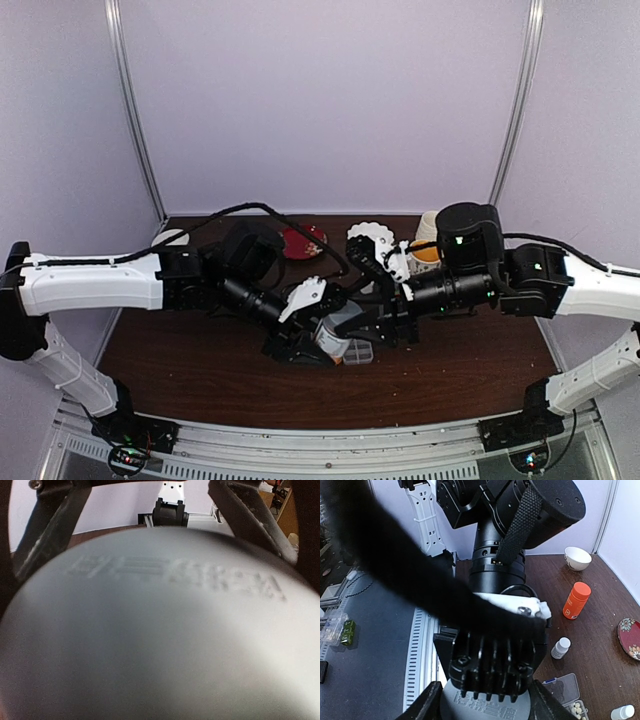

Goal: Sort the pills into containers
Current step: Screw the lid of the pill bottle onto the pill bottle, then pass from the left arm to the right

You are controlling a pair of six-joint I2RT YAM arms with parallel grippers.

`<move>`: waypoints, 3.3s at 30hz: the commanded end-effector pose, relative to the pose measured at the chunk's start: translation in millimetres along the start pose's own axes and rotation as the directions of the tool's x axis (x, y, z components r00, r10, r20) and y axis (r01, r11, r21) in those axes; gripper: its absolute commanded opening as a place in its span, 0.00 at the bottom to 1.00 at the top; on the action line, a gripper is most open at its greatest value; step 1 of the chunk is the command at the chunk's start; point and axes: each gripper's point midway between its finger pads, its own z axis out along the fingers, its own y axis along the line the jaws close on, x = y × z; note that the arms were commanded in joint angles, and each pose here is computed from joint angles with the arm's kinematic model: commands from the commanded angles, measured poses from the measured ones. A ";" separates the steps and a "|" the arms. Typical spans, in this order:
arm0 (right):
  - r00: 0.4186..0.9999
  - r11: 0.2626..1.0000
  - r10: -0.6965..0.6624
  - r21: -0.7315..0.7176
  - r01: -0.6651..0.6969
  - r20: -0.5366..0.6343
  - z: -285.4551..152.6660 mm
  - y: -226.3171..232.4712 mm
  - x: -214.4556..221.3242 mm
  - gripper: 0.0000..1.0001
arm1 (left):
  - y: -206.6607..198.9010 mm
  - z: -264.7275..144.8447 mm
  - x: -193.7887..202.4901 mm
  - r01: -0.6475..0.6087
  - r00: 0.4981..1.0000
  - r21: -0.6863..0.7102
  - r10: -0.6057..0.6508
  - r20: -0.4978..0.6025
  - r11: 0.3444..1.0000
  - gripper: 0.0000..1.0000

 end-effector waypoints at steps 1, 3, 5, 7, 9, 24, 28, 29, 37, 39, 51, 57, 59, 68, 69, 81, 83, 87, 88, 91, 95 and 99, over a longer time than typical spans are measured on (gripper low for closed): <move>0.998 0.999 0.035 0.033 -0.036 0.045 -9.8 -2.0 -8.4 0.41 | 6.7 -18.5 -30.3 -0.054 0.990 -0.081 0.063 0.123 0.995 0.00; 0.996 0.996 0.054 0.062 -0.058 0.069 -14.6 -5.1 0.2 0.41 | 7.6 -26.7 -34.6 -0.052 0.984 -0.109 0.069 0.161 0.993 0.00; 0.991 0.992 0.073 0.093 -0.084 0.109 -22.2 -8.5 4.6 0.40 | 8.5 -33.8 -35.9 -0.048 0.978 -0.133 0.074 0.195 0.990 0.00; 0.985 0.986 0.107 0.113 -0.123 0.135 -28.7 -10.6 8.5 0.40 | 8.0 -40.9 -39.1 -0.049 0.971 -0.150 0.082 0.223 0.987 0.00; 0.981 0.978 0.141 0.135 -0.159 0.136 -30.5 -14.1 14.6 0.37 | 7.3 -46.6 -42.2 -0.048 0.966 -0.164 0.088 0.245 0.985 0.00; 0.738 0.631 0.648 0.409 -0.659 0.189 -34.0 -67.7 53.4 0.26 | 60.9 -56.2 -20.9 0.030 0.992 -0.441 0.026 0.120 0.897 0.00; 0.641 0.517 0.747 0.449 -0.728 0.179 -28.2 -76.3 81.2 0.22 | 78.3 -59.7 -10.6 0.031 0.999 -0.520 -0.005 0.051 0.853 0.00; 0.611 0.495 0.769 0.430 -0.755 0.189 -26.0 -77.9 84.4 0.20 | 81.1 -60.5 -9.1 0.027 0.999 -0.532 -0.009 0.037 0.846 0.00; 0.516 0.457 0.837 0.289 -0.841 0.179 -7.5 -78.3 85.5 0.40 | 88.1 -62.6 2.0 -0.007 1.000 -0.572 -0.009 -0.026 0.820 0.00; 0.588 0.540 0.789 0.256 -0.802 0.178 -13.3 -76.0 67.9 0.61 | 81.4 -55.8 3.7 0.000 1.000 -0.522 -0.011 -0.018 0.853 0.00; 0.998 0.998 -0.001 0.066 0.005 -0.058 -50.5 -25.9 32.4 0.84 | 28.7 -37.1 -5.2 0.029 0.999 -0.183 -0.024 0.025 0.983 0.00; 0.966 0.983 -0.181 0.008 0.186 -0.183 -40.0 -31.0 16.6 0.92 | 20.9 -38.2 -10.1 0.034 0.999 -0.139 -0.030 0.029 0.990 0.00; 0.954 0.975 -0.216 0.003 0.222 -0.207 -33.6 -34.1 12.3 0.93 | 18.9 -37.5 -10.5 0.035 0.999 -0.124 -0.031 0.033 0.992 0.00; 0.932 0.971 -0.238 -0.097 0.219 -0.274 -20.9 -24.4 21.5 0.86 | 17.7 -35.8 -11.6 0.040 0.999 -0.110 -0.036 0.040 0.993 0.00; 0.932 0.971 -0.235 -0.103 0.214 -0.276 -20.3 -23.1 22.2 0.87 | 17.7 -36.0 -11.9 0.038 0.999 -0.110 -0.034 0.040 0.993 0.00; 0.943 0.981 -0.193 -0.078 0.178 -0.270 -7.9 -23.4 21.9 0.72 | 15.5 -35.6 -12.9 0.035 0.998 -0.097 -0.031 0.048 0.995 0.00; 0.944 0.982 -0.187 -0.080 0.171 -0.273 -5.7 -23.2 21.4 0.74 | 15.3 -35.6 -12.9 0.035 0.998 -0.098 -0.030 0.050 0.995 0.00; 0.943 0.982 -0.188 -0.074 0.174 -0.273 -2.9 -22.9 20.4 0.72 | 15.1 -36.0 -13.2 0.035 0.998 -0.098 -0.030 0.051 0.995 0.00; 0.944 0.983 -0.185 -0.069 0.172 -0.273 -2.4 -23.7 20.3 0.68 | 15.4 -36.2 -13.0 0.035 0.998 -0.099 -0.030 0.051 0.994 0.00; 0.952 0.986 -0.164 -0.064 0.153 -0.260 -1.7 -23.3 17.0 0.53 | 15.6 -36.2 -12.3 0.035 0.998 -0.104 -0.030 0.049 0.994 0.00; 0.967 0.996 -0.085 -0.045 0.077 -0.242 -0.1 -22.7 14.4 0.45 | 18.8 -36.4 -8.8 0.037 0.999 -0.125 -0.033 0.035 0.991 0.00; 0.970 0.996 0.076 -0.024 -0.084 -0.229 1.8 -20.2 11.4 0.42 | 25.3 -37.2 -3.6 0.038 0.999 -0.165 -0.037 0.012 0.986 0.00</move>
